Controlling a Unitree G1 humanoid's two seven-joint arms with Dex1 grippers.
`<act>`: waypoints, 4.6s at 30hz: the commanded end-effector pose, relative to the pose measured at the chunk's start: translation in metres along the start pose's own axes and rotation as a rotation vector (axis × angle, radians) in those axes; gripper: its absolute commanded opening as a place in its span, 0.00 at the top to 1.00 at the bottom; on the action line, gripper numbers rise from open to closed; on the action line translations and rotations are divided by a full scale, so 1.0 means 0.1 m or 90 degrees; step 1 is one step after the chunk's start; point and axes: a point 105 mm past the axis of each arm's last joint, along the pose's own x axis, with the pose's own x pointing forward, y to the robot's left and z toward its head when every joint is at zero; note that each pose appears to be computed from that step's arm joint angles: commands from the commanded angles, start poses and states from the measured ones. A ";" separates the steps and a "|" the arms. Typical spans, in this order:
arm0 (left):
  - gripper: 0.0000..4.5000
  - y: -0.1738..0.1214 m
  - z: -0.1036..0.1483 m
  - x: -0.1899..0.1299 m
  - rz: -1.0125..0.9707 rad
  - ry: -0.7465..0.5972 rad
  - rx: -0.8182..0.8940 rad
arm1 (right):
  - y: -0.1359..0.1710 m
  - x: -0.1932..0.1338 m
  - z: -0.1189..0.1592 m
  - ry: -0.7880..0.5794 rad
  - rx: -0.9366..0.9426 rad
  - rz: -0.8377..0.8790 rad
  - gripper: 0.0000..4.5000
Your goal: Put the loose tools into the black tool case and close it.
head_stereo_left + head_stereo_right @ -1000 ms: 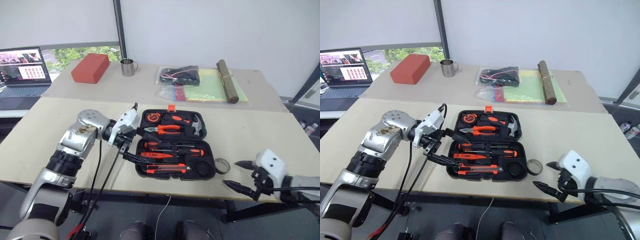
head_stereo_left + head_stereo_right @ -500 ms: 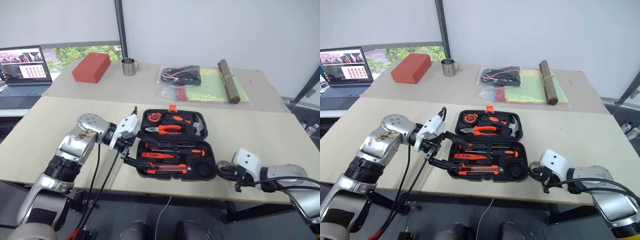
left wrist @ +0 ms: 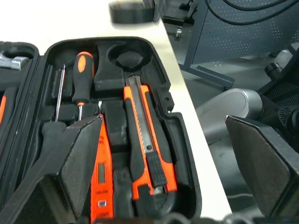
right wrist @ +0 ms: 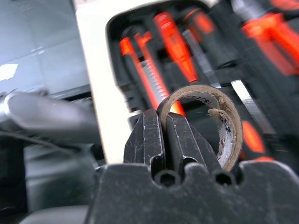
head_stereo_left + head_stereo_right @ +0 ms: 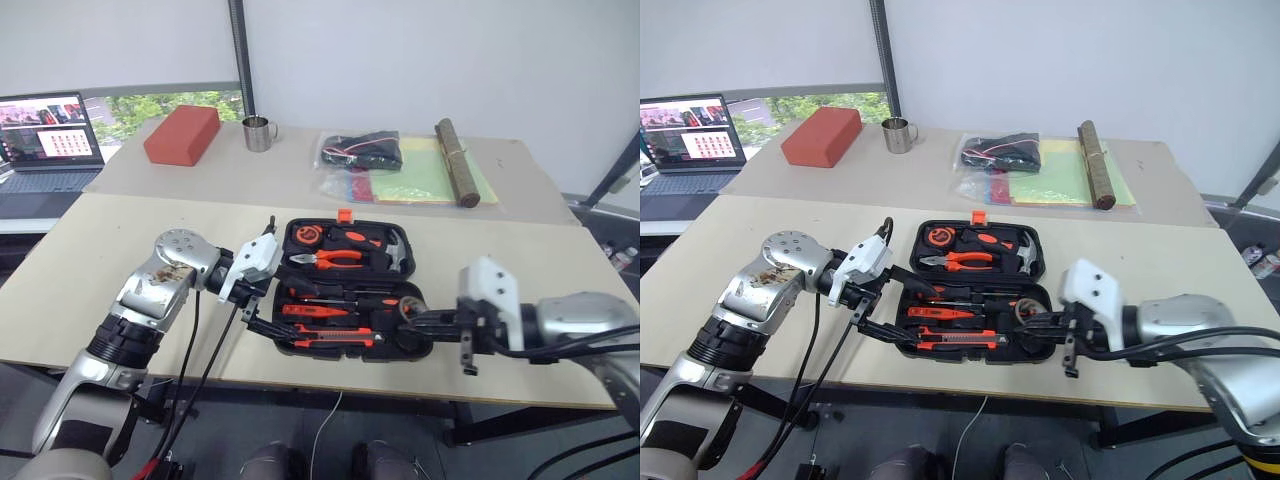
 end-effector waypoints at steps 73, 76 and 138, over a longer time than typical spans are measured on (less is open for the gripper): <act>0.11 1.00 -0.71 -0.52 0.412 -0.060 -0.569 | -1.59 0.09 -0.21 -0.078 0.344 -0.277 0.13; 0.23 1.05 -0.73 -0.46 0.426 -0.060 -0.580 | -1.67 0.20 -0.22 -0.066 0.363 -0.295 0.19; 0.39 0.13 -0.72 -1.32 0.460 -0.013 -0.290 | 0.33 -0.32 -0.46 -0.057 -0.039 -0.052 0.47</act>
